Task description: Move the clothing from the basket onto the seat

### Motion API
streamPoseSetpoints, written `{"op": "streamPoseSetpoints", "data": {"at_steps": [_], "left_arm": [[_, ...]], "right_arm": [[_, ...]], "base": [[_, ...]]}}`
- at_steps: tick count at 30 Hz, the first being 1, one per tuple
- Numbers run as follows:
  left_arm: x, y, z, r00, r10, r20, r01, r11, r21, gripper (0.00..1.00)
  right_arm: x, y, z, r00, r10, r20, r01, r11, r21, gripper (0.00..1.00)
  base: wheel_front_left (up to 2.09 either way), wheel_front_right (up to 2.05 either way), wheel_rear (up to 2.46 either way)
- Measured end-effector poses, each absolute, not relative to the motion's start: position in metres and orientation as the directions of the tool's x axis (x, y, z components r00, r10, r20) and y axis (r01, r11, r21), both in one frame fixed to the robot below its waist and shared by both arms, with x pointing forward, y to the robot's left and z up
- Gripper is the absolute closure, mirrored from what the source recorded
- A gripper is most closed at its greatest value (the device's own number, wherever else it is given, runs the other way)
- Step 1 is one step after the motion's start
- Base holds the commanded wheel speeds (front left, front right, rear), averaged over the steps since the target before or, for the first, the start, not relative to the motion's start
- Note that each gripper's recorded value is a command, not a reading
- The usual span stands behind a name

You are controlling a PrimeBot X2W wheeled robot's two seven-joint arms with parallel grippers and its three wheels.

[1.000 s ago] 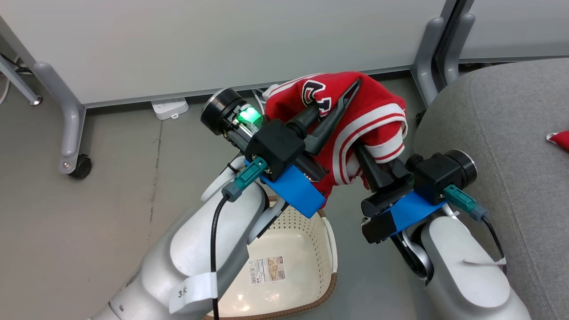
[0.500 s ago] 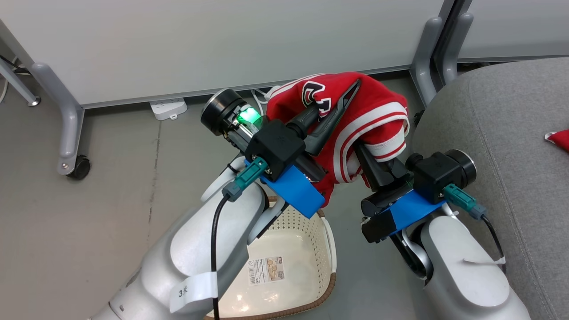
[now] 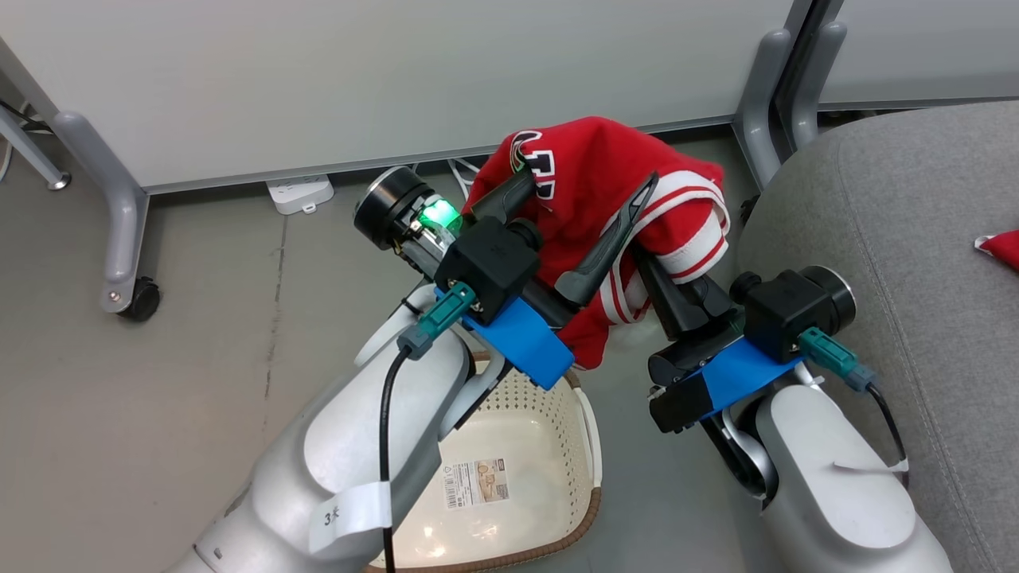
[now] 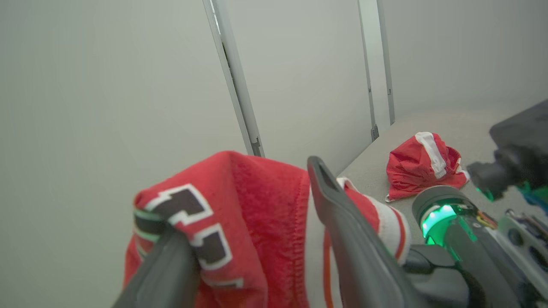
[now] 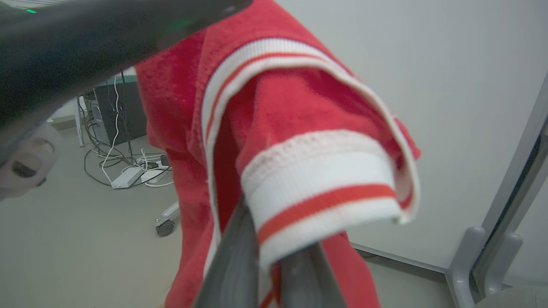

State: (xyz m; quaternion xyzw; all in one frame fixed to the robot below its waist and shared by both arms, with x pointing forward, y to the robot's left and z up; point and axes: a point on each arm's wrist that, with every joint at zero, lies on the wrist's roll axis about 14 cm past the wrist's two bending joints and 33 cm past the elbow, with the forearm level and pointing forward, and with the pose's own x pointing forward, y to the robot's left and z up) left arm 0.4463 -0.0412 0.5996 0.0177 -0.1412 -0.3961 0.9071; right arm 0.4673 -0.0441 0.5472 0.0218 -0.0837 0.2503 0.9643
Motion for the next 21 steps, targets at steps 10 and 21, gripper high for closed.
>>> {"op": "streamPoseSetpoints", "data": {"at_steps": [10,21], "left_arm": [[0.454,-0.043,0.579,0.654,-0.729,0.202,0.722,0.681,0.119,0.0],[0.466,-0.057,0.544,0.631,-0.762,0.147,0.76,0.645,0.079,0.0]], "right_arm": [[0.476,-0.06,0.547,0.881,0.436,0.184,-0.446,0.895,0.015,1.0],[0.492,-0.106,0.545,0.928,0.315,0.197,-0.326,0.945,0.025,1.0]], "base": [[0.0,0.0,0.0],[0.0,0.0,0.0]]}}
